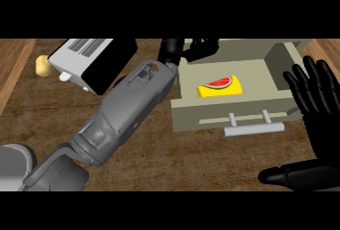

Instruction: Pick up the cup, place it into the drawer and close the drawer

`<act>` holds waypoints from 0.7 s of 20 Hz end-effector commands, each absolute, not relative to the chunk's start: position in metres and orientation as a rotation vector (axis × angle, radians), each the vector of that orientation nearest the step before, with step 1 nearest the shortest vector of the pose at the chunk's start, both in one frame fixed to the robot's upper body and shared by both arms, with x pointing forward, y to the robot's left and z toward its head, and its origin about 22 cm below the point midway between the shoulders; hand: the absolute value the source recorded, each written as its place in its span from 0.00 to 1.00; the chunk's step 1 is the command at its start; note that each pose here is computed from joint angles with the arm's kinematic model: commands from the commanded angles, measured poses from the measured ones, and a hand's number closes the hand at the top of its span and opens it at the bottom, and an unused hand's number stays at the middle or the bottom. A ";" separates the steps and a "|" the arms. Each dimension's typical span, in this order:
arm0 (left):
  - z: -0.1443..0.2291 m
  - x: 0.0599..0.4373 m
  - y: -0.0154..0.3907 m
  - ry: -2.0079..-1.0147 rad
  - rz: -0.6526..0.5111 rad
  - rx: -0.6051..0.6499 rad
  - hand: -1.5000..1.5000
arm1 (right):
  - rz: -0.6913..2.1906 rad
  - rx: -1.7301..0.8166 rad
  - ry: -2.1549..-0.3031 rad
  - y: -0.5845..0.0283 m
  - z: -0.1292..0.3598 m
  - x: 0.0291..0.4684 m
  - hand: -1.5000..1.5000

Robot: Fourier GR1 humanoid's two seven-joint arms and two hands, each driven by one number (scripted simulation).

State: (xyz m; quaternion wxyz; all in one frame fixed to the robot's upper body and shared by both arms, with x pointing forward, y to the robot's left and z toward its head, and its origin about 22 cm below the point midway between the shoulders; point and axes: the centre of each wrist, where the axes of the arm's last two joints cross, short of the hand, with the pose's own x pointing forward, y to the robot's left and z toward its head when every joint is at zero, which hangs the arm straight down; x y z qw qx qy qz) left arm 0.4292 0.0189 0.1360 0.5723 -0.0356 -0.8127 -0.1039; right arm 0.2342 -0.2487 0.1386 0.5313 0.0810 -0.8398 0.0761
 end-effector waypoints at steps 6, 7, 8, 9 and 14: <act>0.133 0.430 0.013 -1.880 -0.397 0.087 0.00 | 0.205 0.228 -2.015 -0.245 0.144 0.240 0.00; 0.131 0.427 0.010 -1.881 -0.368 0.076 0.00 | 0.179 0.238 -2.013 -0.247 0.143 0.234 0.00; 0.137 0.430 0.010 -1.857 -0.377 0.063 0.00 | 0.192 0.236 -2.008 -0.252 0.133 0.241 0.00; 0.125 0.425 0.011 -1.882 -0.367 0.030 0.00 | 0.161 0.241 -2.027 -0.251 0.141 0.244 0.00; 0.143 0.425 0.004 -1.906 -0.284 -0.065 0.00 | 0.189 0.293 -2.023 -0.244 0.144 0.235 0.00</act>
